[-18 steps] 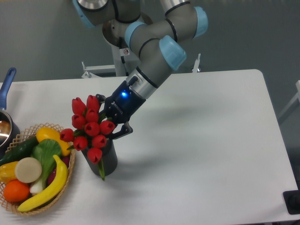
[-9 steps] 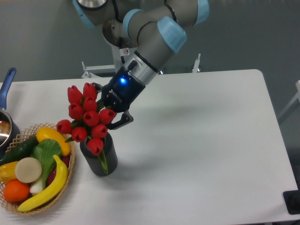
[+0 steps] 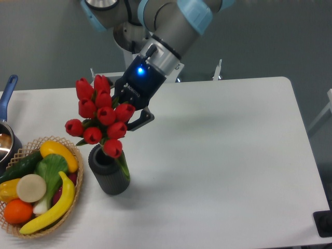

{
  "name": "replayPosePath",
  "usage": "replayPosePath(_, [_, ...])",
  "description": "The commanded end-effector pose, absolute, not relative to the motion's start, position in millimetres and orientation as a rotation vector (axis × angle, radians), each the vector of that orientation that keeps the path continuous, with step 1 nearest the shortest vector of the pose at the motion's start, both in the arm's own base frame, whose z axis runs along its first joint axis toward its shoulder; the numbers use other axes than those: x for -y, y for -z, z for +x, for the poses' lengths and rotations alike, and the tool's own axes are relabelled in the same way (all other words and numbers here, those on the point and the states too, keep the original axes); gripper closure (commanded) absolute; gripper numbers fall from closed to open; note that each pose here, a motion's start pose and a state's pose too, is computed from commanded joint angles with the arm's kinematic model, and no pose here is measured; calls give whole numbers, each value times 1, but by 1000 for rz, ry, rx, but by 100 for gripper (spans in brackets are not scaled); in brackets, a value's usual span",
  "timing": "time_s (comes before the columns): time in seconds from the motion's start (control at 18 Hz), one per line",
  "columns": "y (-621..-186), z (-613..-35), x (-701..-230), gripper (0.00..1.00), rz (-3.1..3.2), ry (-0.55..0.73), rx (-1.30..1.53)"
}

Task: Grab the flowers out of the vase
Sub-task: 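Raise the tulip bunch high and carry it away from the vase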

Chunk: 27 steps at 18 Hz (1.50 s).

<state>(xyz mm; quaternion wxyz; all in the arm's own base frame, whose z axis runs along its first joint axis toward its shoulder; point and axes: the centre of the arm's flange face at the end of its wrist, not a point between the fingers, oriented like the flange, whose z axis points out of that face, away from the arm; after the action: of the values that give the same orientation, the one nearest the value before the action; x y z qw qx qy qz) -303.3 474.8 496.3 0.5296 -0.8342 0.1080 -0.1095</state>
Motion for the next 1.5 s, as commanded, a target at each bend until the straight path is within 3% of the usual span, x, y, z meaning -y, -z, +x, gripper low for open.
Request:
replayPosePath(0.67, [-543,-352,-438,56,-1977,142,-139])
replayPosePath(1.06, [-543,-405,-389,56,-1983,44,-23])
replayPosePath(1.5, [-534,-431,-365,56,-1990,1,16])
